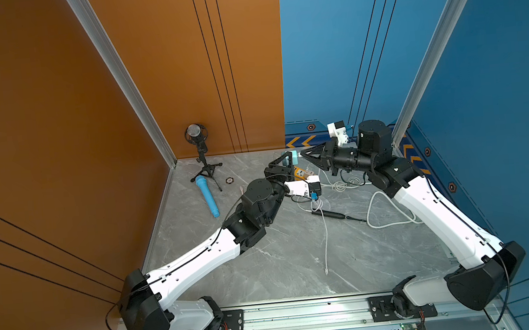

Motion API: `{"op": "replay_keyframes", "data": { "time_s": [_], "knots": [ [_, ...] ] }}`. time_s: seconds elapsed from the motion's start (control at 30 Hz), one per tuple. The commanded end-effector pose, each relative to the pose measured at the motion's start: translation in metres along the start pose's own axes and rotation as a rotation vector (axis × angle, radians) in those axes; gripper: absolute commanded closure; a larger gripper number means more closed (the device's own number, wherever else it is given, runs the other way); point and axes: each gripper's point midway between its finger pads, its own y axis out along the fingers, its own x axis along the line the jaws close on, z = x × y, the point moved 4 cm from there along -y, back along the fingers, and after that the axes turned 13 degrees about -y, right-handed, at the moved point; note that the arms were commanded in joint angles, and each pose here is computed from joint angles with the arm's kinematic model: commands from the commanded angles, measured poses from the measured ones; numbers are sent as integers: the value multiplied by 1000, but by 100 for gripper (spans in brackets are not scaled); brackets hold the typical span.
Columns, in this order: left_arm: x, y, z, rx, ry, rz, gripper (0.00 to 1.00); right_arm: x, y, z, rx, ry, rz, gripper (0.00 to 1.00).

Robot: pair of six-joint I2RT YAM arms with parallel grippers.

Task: Charge the electric toothbrush
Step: Insert the charging cable into the plug.

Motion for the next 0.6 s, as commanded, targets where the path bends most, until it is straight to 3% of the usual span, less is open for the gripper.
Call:
{"op": "replay_keyframes", "data": {
  "time_s": [0.0, 0.27, 0.4, 0.57],
  "knots": [
    [-17, -19, -94, -436, -18, 93, 100, -9, 39, 61, 283, -10, -28, 100],
    [-30, -12, -90, -427, -51, 133, 100, 4, 53, 88, 406, -48, -99, 100],
    [-33, -11, -81, -406, -54, 139, 100, 1, 39, 73, 354, -52, -93, 100],
    [-27, -12, -73, -376, -44, 114, 100, 6, 21, 54, 298, 11, -188, 100]
  ]
}}
